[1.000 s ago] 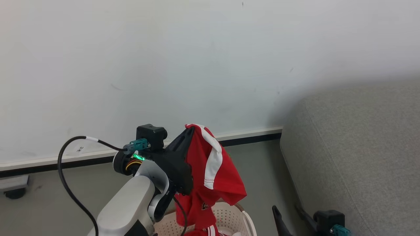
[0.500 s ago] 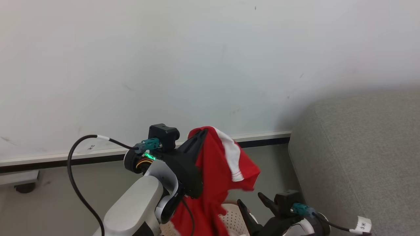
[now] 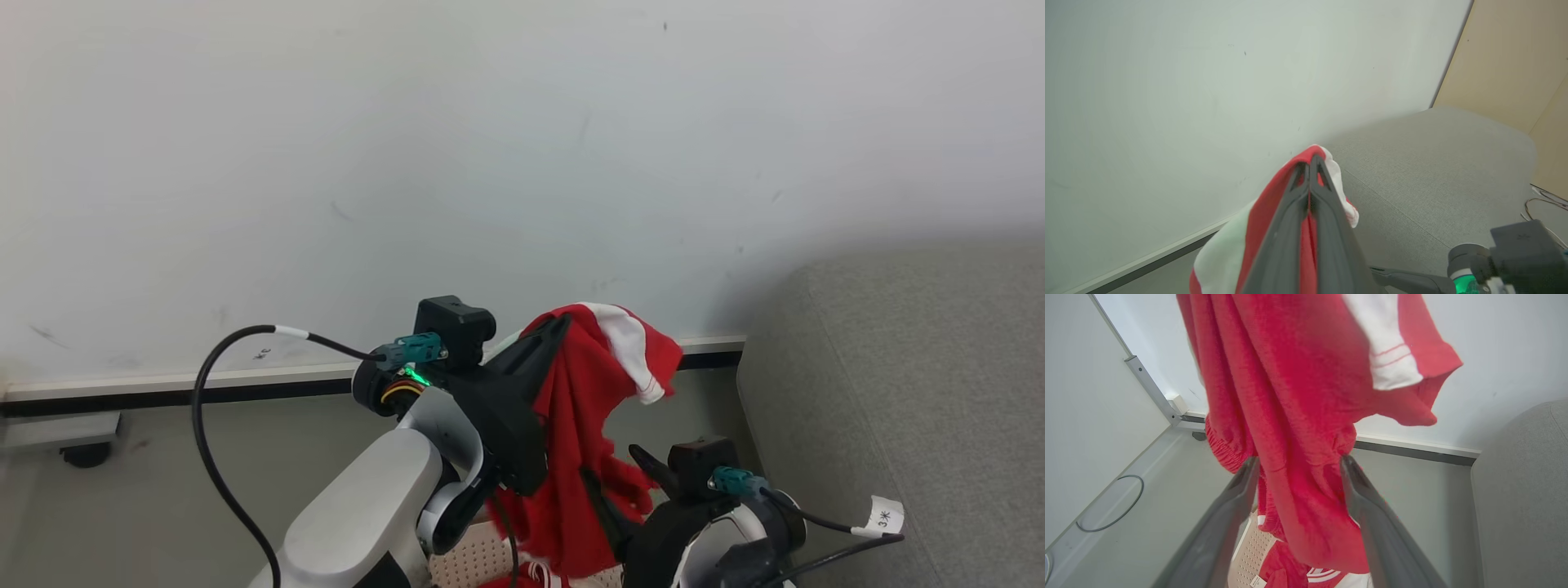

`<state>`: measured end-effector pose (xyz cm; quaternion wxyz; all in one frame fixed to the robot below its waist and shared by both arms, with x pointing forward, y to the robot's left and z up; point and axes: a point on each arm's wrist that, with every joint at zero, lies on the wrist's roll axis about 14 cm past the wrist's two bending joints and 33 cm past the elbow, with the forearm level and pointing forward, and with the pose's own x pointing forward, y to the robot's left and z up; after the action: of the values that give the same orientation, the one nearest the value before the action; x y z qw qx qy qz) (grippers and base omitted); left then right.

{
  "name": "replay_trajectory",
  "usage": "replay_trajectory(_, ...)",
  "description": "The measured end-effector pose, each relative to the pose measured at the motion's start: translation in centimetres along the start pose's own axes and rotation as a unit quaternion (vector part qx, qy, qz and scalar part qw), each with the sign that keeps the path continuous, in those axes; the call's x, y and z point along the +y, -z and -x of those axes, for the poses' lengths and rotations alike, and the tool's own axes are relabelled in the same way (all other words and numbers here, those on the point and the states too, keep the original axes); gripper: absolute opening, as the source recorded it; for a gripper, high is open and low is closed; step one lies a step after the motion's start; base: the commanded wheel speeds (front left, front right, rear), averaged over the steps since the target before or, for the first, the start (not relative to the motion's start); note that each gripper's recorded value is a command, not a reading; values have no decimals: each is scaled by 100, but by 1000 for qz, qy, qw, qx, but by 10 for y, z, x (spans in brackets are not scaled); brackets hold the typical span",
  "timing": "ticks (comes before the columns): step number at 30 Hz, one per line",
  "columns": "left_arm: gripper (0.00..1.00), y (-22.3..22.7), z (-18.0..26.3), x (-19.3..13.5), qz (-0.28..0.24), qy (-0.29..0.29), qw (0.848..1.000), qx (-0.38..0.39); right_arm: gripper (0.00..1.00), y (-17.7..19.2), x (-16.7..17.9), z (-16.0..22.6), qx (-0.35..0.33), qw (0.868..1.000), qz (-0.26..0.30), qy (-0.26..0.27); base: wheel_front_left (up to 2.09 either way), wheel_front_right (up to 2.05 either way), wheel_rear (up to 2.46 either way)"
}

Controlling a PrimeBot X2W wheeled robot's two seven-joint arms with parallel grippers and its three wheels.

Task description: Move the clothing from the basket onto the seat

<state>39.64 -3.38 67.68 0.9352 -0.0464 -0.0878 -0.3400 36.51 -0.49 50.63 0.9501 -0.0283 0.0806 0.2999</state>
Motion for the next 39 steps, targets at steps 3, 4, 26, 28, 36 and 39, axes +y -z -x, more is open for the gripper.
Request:
replay_trajectory(3,0,-5,2,-6,1,6,1000,-4,100,-3,3,-4,-3,1000,0,-8,0,0,0)
replay_trajectory(4,0,-6,2,-9,2,9,1000,-4,100,-5,5,-6,-6,1000,-1,-12,0,0,0)
replay_trajectory(26,0,-36,17,-63,39,86,995,-15,100,-8,21,-22,-11,999,-13,-47,0,0,0)
replay_trajectory(28,0,-38,18,-66,40,89,995,-16,100,-6,19,-22,-10,999,-13,-44,0,0,0)
replay_trajectory(36,100,-21,18,-44,31,49,998,-4,0,-4,9,-19,-13,999,-17,-28,0,0,0)
replay_trajectory(39,100,-14,17,-33,25,35,999,-7,0,-4,4,-18,-15,999,-18,-22,0,0,0)
